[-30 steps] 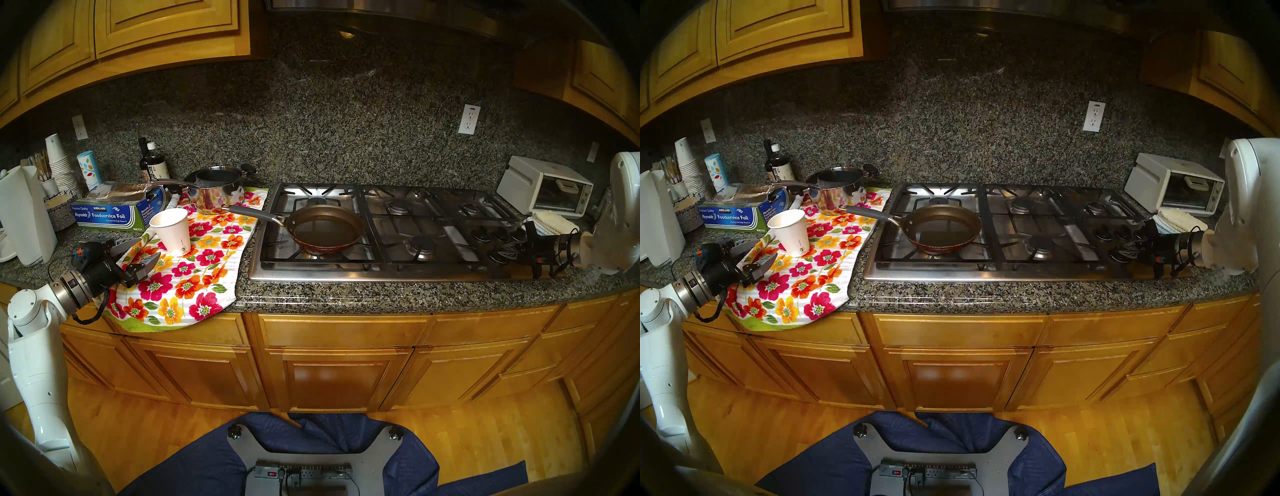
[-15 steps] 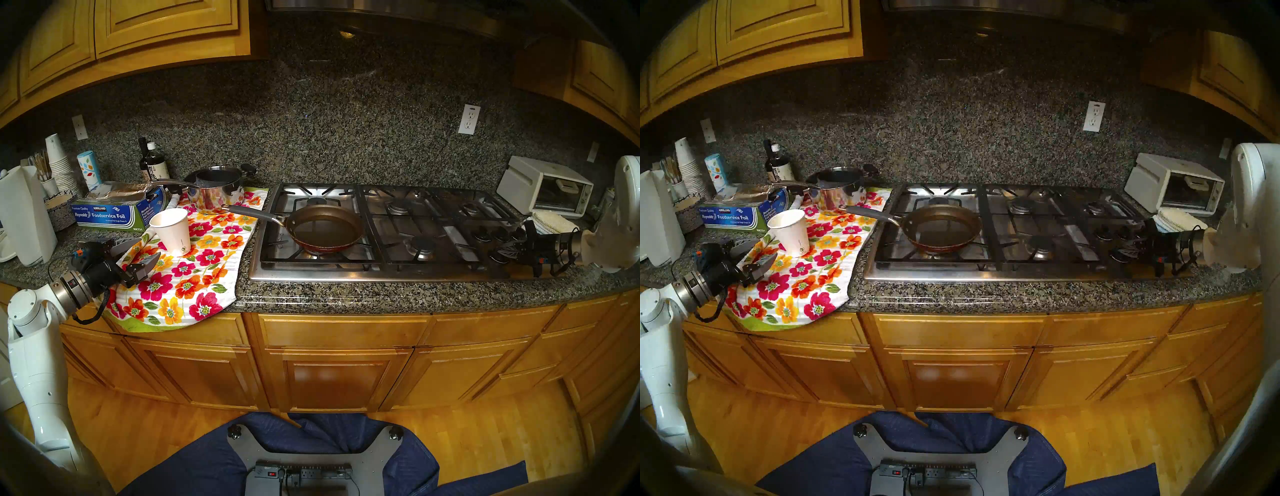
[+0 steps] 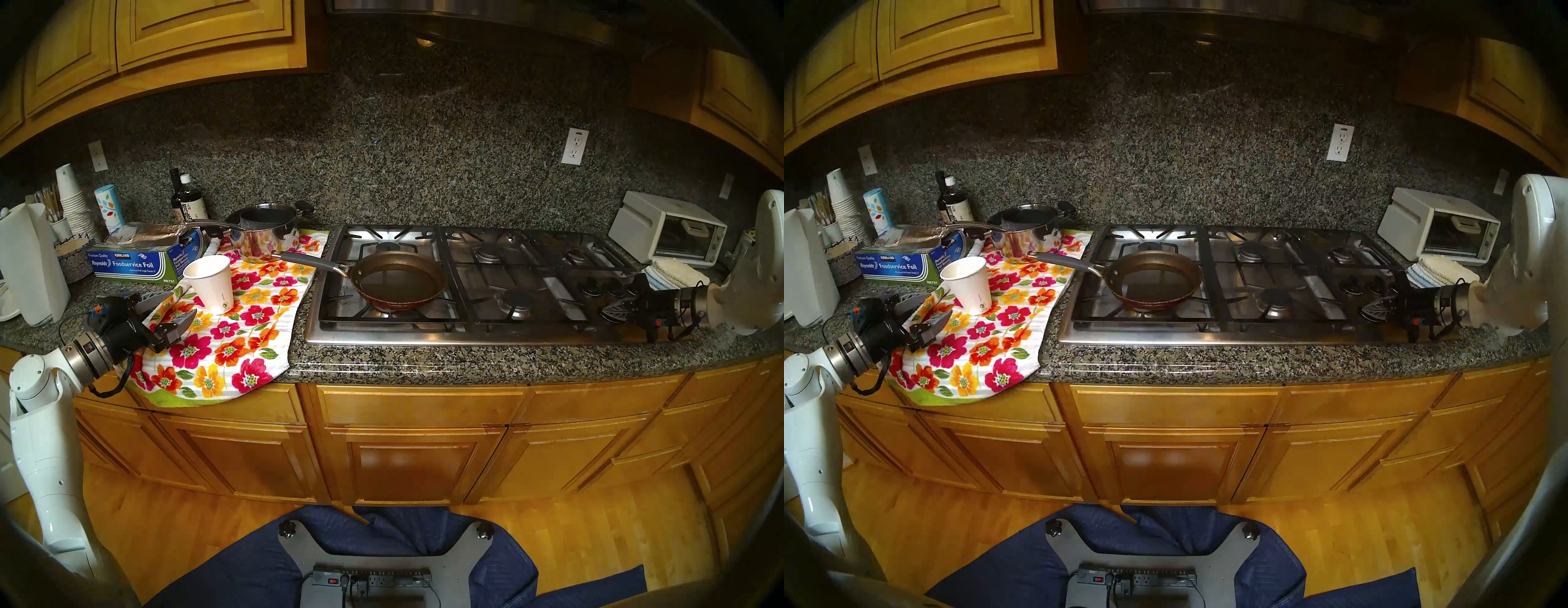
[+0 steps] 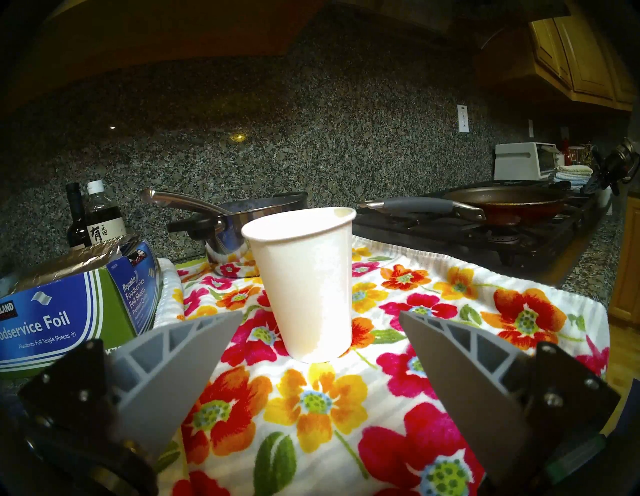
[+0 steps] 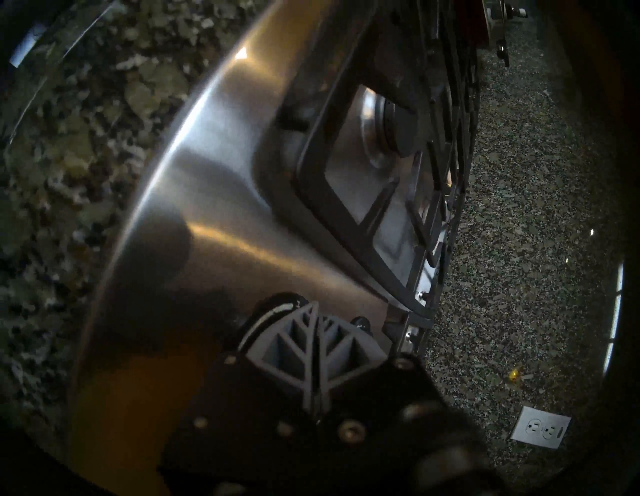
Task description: Pick up the water cup, pour water into the pot, turn on the stove
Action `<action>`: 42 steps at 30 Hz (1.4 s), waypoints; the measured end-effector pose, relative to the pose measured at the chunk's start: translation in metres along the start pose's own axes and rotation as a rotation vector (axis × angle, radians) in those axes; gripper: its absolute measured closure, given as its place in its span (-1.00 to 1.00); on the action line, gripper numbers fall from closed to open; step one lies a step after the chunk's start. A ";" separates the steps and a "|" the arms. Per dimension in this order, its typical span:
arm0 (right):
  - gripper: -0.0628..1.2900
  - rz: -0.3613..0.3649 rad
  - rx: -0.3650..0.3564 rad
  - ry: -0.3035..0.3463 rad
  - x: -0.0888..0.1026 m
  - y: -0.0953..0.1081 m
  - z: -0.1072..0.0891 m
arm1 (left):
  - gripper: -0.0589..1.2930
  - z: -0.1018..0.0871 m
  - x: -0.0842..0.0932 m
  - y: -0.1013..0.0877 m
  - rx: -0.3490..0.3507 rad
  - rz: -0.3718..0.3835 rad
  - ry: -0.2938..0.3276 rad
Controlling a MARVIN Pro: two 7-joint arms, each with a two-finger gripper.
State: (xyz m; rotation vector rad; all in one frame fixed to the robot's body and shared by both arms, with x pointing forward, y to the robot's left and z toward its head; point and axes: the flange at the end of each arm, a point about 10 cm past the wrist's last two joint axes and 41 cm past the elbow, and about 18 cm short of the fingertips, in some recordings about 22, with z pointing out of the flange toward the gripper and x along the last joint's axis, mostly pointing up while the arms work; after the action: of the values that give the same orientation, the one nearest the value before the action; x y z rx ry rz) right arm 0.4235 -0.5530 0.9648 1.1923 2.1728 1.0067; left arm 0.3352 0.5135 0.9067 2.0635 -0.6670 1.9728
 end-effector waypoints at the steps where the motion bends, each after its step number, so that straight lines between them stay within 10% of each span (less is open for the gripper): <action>1: 0.96 0.003 0.003 0.007 0.002 -0.002 0.001 | -0.89 0.000 0.000 0.000 0.000 0.000 0.000; 15: 0.96 0.009 -0.003 0.014 0.004 -0.009 -0.002 | -0.89 0.000 0.000 0.000 0.000 0.000 0.000; 42: 0.96 0.075 -0.070 -0.081 -0.019 0.041 -0.014 | -0.89 0.000 0.000 0.000 0.000 0.000 0.000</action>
State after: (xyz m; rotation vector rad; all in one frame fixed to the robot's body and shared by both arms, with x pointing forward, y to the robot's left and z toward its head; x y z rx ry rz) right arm 0.4454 -0.5601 1.0067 1.2679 2.0277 1.0389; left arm 0.3351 0.5136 0.9066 2.0637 -0.6672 1.9728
